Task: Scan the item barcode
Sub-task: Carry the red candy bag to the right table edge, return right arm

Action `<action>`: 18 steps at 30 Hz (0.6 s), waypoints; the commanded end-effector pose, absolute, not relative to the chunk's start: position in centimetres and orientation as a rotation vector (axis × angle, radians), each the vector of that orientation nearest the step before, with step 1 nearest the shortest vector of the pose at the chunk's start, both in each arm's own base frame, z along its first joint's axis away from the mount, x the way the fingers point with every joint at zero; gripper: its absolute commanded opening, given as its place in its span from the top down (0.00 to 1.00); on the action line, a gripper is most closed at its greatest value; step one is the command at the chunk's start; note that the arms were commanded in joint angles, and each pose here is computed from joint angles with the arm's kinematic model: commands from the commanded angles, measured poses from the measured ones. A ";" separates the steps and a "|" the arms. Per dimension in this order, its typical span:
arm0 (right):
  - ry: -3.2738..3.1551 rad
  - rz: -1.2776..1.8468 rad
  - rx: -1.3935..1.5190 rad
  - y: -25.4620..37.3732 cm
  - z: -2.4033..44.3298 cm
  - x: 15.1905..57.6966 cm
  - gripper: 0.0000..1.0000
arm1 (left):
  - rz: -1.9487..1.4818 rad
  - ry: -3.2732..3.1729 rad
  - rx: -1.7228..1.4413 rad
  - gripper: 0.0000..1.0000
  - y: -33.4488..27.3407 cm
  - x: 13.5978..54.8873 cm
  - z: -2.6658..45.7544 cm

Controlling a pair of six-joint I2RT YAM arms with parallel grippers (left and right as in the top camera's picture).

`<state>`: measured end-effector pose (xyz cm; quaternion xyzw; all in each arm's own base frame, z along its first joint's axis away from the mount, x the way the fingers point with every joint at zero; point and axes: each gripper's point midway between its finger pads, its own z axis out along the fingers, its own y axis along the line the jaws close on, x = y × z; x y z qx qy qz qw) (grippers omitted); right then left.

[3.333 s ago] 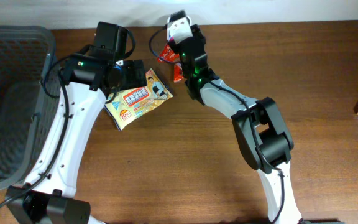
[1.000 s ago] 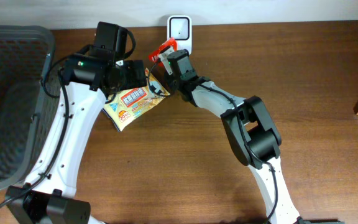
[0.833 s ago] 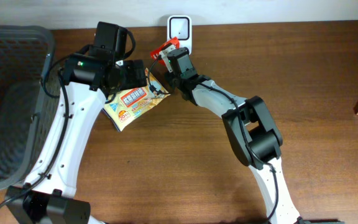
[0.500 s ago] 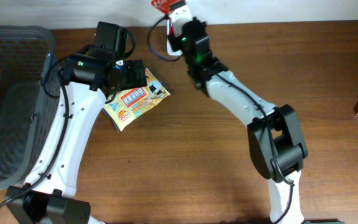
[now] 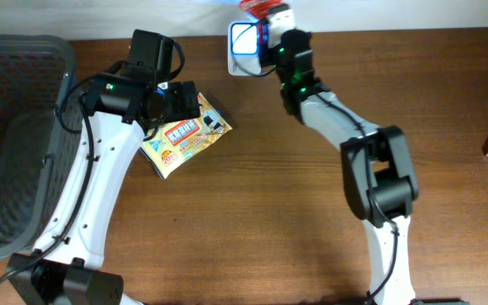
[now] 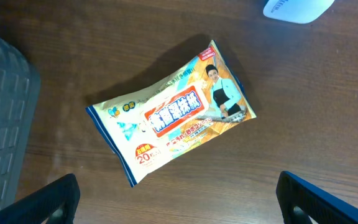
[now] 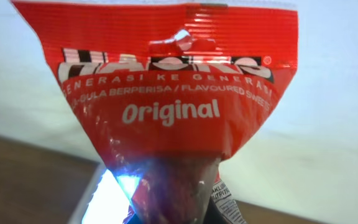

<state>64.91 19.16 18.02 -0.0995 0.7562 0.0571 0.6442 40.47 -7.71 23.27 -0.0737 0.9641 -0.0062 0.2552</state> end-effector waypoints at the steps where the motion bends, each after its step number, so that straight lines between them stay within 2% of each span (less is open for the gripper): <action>1: 1.702 -0.045 0.039 7.0 26.7 64.5 0.96 | -0.014 2.611 -0.226 0.01 -7.5 40.6 23.4; 2: 1.767 -0.114 0.160 2.3 26.3 63.7 0.96 | -0.014 2.611 -0.226 0.01 -7.5 40.6 23.4; 3: 1.871 -0.226 0.408 -5.7 24.5 61.2 0.96 | -0.014 2.611 -0.226 0.01 -7.5 40.6 23.4; 6: 2.114 -0.432 0.912 -21.3 17.1 51.8 0.96 | -0.014 2.611 -0.226 0.01 -7.5 40.6 23.4; 9: 2.173 -0.555 1.185 -30.3 14.3 43.9 0.96 | -0.014 2.611 -0.226 0.01 -7.5 40.6 23.4; 13: 2.198 -0.593 1.393 -35.8 11.3 37.6 0.96 | -0.014 2.611 -0.226 0.01 -7.5 40.6 23.4; 14: 2.198 -0.583 1.412 -36.3 10.9 37.1 0.82 | -0.013 2.611 -0.226 0.01 -7.5 40.6 23.4; 15: 2.190 -0.584 1.418 -36.7 10.9 36.8 0.57 | -0.014 2.611 -0.226 0.01 -7.5 40.6 23.4; 16: 2.192 -0.590 1.420 -37.1 11.0 36.5 0.39 | -0.013 2.611 -0.226 0.01 -7.5 40.6 23.4; 17: 2.196 -0.591 1.424 -37.1 10.9 36.3 0.26 | -0.013 2.611 -0.226 0.01 -7.5 40.6 23.4; 18: 2.194 -0.591 1.423 -36.9 11.3 36.2 0.23 | -0.014 2.611 -0.226 0.01 -7.5 40.6 23.4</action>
